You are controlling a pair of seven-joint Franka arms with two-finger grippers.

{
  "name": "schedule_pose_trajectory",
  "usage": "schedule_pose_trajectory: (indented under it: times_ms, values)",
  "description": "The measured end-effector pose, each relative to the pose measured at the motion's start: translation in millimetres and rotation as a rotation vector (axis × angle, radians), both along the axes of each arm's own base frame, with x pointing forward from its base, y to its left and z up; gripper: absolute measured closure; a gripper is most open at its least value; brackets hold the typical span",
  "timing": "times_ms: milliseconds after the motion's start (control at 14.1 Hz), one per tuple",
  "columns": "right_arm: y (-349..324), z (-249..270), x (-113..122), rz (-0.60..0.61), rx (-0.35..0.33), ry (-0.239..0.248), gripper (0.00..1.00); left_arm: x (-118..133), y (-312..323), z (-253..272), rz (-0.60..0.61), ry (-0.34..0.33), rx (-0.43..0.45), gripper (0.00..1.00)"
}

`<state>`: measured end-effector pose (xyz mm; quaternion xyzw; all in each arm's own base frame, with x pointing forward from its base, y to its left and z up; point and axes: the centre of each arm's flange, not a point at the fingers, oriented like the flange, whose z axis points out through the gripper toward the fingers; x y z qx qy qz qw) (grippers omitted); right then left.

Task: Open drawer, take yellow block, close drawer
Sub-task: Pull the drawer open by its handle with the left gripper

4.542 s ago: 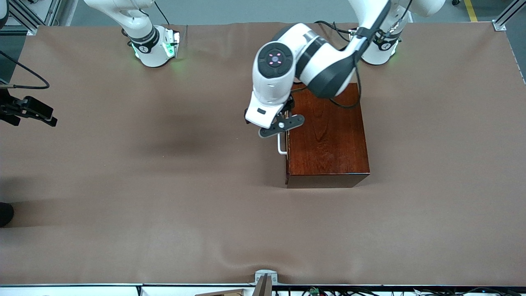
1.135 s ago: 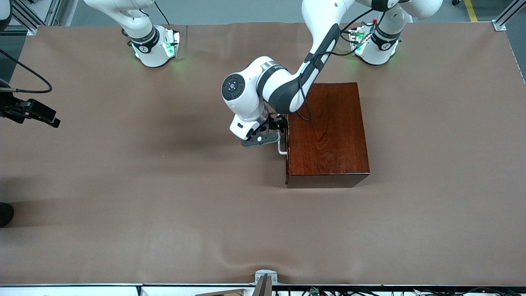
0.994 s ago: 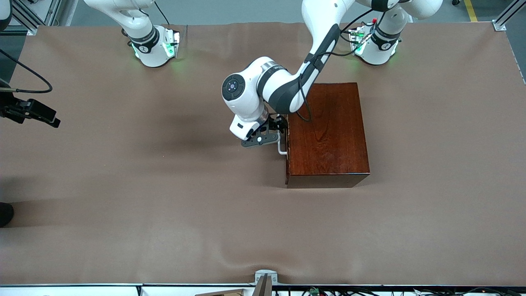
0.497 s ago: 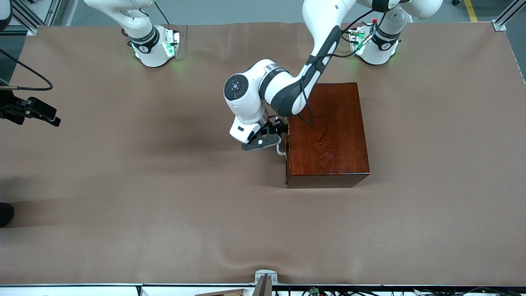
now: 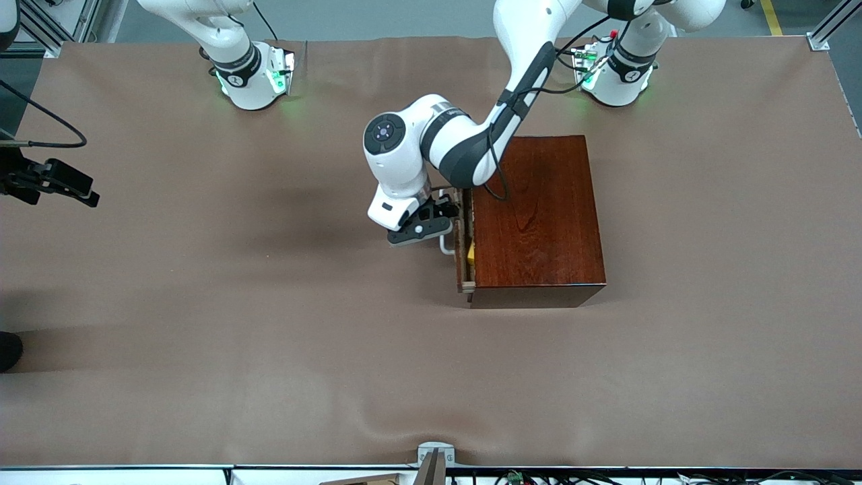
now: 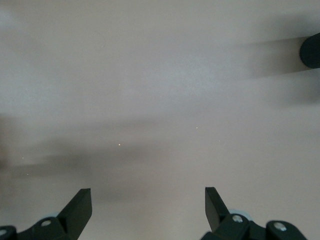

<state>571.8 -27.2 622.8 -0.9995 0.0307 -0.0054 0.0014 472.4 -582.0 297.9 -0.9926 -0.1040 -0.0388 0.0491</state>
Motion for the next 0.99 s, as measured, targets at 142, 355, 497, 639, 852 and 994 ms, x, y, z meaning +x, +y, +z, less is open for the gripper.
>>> schedule_pose_trajectory:
  times_ms: [142,355,497,639,852,994]
  values:
    - [0,0,0,0.0,0.0,0.0,0.0,2,1,0,0.011,0.009,-0.01,0.0]
    - [0,0,0,0.0,0.0,0.0,0.0,5,4,1,0.033,0.027,-0.027,0.0]
    - [0,0,0,0.001,0.0,0.001,0.0,5,4,1,0.035,0.029,-0.028,0.0]
    - [0,0,0,0.001,0.0,0.001,0.0,3,3,0,0.034,0.034,-0.025,0.0]
    - [0,0,0,0.001,0.0,0.001,0.0,-3,2,-3,0.028,0.057,-0.011,0.0]
    - [0,0,0,0.001,0.0,0.001,0.0,-7,0,-5,0.024,0.069,-0.003,0.0]
